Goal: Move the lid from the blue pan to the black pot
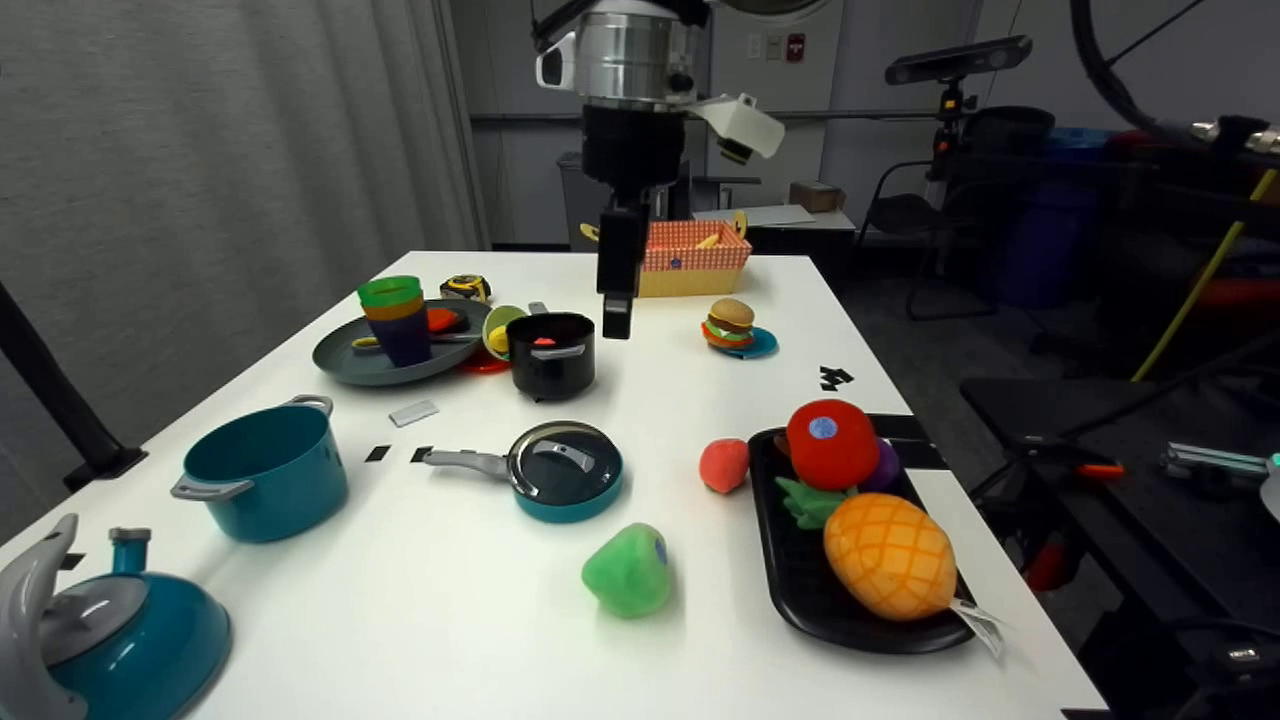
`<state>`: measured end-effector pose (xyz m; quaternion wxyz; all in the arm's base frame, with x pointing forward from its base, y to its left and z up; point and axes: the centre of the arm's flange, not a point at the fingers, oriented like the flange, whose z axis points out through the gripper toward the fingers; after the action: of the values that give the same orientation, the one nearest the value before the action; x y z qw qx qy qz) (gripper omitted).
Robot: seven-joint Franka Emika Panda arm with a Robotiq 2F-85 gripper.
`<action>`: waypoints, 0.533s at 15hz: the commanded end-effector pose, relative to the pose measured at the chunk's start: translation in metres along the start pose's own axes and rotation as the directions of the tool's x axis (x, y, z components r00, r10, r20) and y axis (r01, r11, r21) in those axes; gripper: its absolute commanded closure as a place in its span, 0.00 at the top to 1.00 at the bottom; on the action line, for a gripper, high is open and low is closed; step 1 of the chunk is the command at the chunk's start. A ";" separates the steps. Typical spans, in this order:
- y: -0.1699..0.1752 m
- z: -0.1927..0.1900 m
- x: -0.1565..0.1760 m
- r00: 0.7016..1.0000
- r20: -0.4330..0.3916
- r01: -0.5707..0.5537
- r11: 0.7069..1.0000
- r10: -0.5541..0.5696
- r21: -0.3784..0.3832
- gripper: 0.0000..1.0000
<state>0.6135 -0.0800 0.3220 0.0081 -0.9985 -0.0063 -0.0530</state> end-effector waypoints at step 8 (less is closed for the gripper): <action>-0.012 0.057 0.007 0.995 -0.042 0.085 0.994 -0.088 -0.075 1.00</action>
<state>0.6194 -0.0734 0.2730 -0.0247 -0.9964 -0.0417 -0.0696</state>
